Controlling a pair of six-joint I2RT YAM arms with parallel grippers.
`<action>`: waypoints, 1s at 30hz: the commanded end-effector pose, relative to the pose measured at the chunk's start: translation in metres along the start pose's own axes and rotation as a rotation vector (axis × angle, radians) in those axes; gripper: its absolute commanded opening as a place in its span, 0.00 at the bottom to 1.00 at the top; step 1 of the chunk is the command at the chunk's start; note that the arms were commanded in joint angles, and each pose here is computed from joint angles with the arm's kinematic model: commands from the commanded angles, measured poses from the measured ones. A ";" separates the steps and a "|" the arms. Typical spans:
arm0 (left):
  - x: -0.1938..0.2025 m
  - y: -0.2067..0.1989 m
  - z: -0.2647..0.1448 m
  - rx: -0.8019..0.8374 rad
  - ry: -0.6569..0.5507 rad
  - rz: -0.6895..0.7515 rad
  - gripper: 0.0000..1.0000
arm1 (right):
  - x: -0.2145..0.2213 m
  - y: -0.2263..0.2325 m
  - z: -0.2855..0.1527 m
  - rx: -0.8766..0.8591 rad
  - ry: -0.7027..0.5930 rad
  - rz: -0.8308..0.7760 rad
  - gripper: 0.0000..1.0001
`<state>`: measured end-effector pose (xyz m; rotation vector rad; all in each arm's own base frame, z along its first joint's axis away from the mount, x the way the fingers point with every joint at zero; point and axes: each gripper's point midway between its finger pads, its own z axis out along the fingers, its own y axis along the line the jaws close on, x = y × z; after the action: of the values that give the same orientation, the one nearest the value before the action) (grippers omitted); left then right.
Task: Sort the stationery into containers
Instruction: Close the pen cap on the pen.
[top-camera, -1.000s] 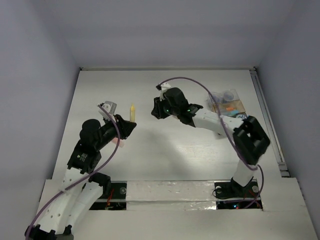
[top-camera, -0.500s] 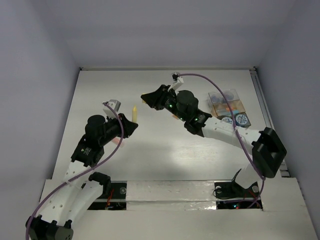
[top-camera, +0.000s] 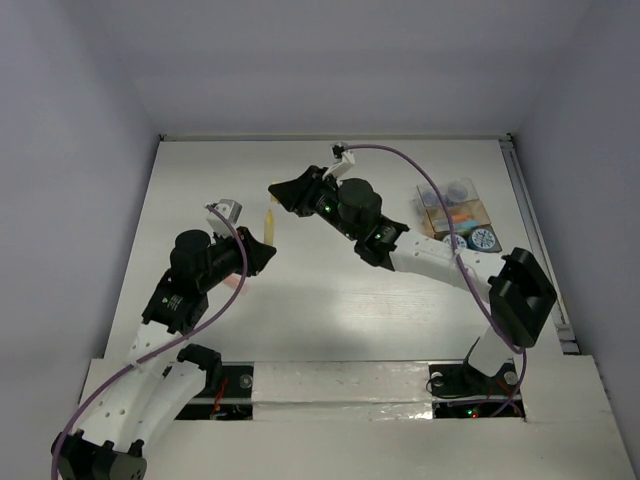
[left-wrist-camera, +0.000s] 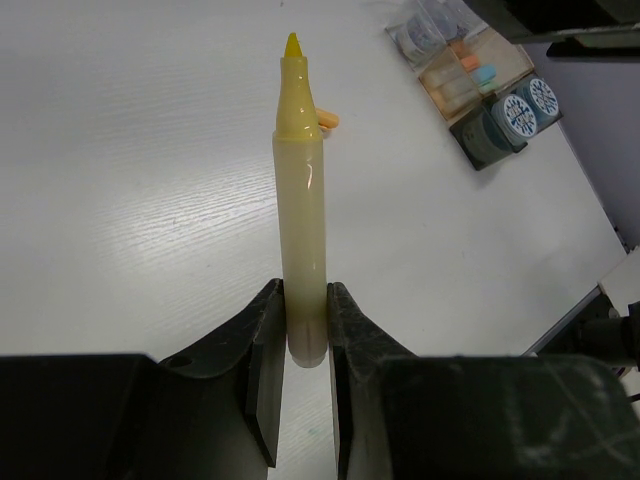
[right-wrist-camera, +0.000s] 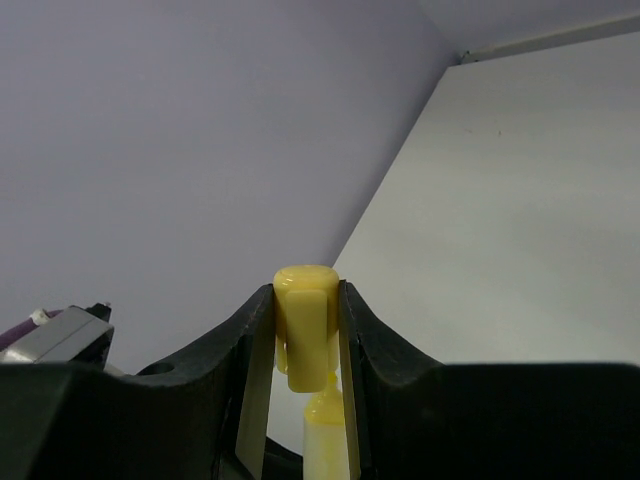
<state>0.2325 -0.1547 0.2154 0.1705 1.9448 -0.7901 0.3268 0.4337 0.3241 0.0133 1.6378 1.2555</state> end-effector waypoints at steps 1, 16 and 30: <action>-0.022 -0.011 -0.003 0.036 -0.062 0.034 0.00 | -0.018 0.023 0.011 -0.037 -0.063 -0.008 0.00; -0.027 -0.011 -0.008 0.023 -0.091 0.039 0.00 | 0.009 0.013 0.019 0.021 -0.012 -0.071 0.00; -0.033 -0.007 -0.012 -0.007 -0.121 0.039 0.00 | 0.019 0.011 0.011 0.043 -0.013 -0.096 0.00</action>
<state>0.2318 -0.1498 0.2198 0.1558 1.9245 -0.7655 0.3217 0.4569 0.3027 -0.0400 1.6875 1.1420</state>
